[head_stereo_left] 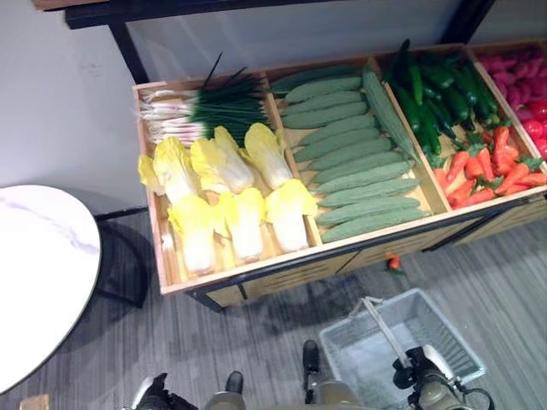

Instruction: Get the vegetables into the basket

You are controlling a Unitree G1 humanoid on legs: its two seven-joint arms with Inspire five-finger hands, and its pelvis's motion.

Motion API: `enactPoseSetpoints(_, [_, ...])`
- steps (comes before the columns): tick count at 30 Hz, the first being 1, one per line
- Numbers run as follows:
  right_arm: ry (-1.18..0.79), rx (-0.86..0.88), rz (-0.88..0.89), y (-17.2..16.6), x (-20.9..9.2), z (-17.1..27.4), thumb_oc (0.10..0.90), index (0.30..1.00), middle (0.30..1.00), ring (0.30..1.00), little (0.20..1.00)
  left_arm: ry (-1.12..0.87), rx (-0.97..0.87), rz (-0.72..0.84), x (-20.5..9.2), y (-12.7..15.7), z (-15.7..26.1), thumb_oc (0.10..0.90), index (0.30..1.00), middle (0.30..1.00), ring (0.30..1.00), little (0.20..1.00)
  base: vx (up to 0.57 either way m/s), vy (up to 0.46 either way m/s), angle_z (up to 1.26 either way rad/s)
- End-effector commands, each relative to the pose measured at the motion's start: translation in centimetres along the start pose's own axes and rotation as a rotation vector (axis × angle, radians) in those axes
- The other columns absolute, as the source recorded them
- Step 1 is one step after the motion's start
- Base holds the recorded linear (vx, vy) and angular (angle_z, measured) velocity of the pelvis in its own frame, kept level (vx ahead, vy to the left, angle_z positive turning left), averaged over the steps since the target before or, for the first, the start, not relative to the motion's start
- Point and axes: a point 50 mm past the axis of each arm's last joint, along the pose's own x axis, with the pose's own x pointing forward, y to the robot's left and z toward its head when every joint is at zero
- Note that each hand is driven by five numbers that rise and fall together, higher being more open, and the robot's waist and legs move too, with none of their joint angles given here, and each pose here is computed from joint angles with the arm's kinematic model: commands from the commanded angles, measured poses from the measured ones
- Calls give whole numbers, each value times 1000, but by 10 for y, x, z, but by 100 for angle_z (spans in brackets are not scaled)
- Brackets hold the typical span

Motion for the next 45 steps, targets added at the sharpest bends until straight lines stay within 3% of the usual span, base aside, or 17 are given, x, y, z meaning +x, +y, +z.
enactPoseSetpoints(1, [32, 43, -149, -45, 6, -16, 400, 300, 300, 300, 300, -83, -19, 63, 6, 18, 29, 900, 1000, 1000, 1000, 1000, -9, -80, 46])
enactPoseSetpoints(9, [69, 40, -116, -39, 4, -24, 400, 300, 300, 300, 300, 18, -106, 18, 0, -3, 3, 900, 1000, 1000, 1000, 1000, 23, 9, 3])
enactPoseSetpoints(13, [62, 7, -71, -26, 2, -23, 400, 300, 300, 300, 300, 92, -247, 52, -3, -2, -14, 900, 1000, 1000, 1000, 1000, 13, 122, -5])
enactPoseSetpoints(14, [91, 1, -43, -15, -1, -30, 400, 300, 300, 300, 300, 104, -588, 196, 0, 17, -12, 900, 1000, 1000, 1000, 1000, 5, 121, -5])
enactPoseSetpoints(15, [90, 1, -43, -15, -1, -30, 400, 300, 300, 300, 300, 104, -589, 196, 0, 17, -12, 900, 1000, 1000, 1000, 1000, 39, 153, 1])
enactPoseSetpoints(16, [105, 1, -15, -4, -4, -34, 400, 300, 300, 300, 300, 115, -895, 425, 0, 56, -17, 900, 1000, 1000, 1000, 1000, 20, 68, 5])
enactPoseSetpoints(17, [104, 1, -15, -4, -4, -33, 400, 300, 300, 300, 300, 115, -896, 425, 0, 56, -17, 900, 1000, 1000, 1000, 1000, 39, 81, 11])
enactPoseSetpoints(19, [104, -2, -2, 1, -6, -34, 400, 300, 300, 300, 300, 201, -1014, 610, -6, 85, -38, 900, 1000, 1000, 1000, 1000, 25, 39, 12])
enactPoseSetpoints(21, [95, -16, 10, 3, -6, -34, 400, 300, 300, 300, 300, 258, -1019, 716, -13, 110, -54, 900, 1000, 1000, 1000, 1000, 31, 44, 0])
enactPoseSetpoints(26, [66, -49, 3, 1, -6, -32, 400, 300, 300, 300, 300, 84, -949, 916, -22, 171, -32, 900, 1000, 1000, 1000, 1000, 15, 32, -10])
enactPoseSetpoints(27, [66, -49, 4, 1, -6, -32, 400, 300, 300, 300, 300, 84, -948, 917, -22, 171, -32, 900, 1000, 1000, 1000, 1000, 7, 22, -4])
enactPoseSetpoints(29, [44, -62, 1, 3, -7, -32, 400, 300, 300, 300, 300, -114, -920, 1022, -33, 205, -1, 900, 1000, 1000, 1000, 1000, 0, 0, 0])
enactPoseSetpoints(31, [49, -56, 1, 5, -8, -35, 400, 300, 300, 300, 300, -435, -738, 1082, -54, 225, 57, 900, 1000, 1000, 1000, 1000, -4, -13, 2])
enactPoseSetpoints(32, [37, -39, 1, 8, -9, -34, 400, 300, 300, 300, 300, -684, -644, 1079, -77, 221, 94, 900, 1000, 1000, 1000, 1000, -27, -34, 8])
enactPoseSetpoints(36, [32, -45, 11, 6, -7, -29, 400, 300, 300, 300, 300, -825, -621, 1011, -87, 210, 122, 900, 1000, 1000, 1000, 1000, -8, -17, 5])
enactPoseSetpoints(38, [-11, -51, 21, 8, -6, -17, 400, 300, 300, 300, 300, -1150, -507, 834, -121, 179, 178, 900, 1000, 1000, 1000, 1000, -14, -21, -6])
enactPoseSetpoints(45, [-58, -55, 31, 9, -5, -6, 400, 300, 300, 300, 300, -1268, -371, 572, -126, 131, 213, 900, 1000, 1000, 1000, 1000, 11, -24, -11])
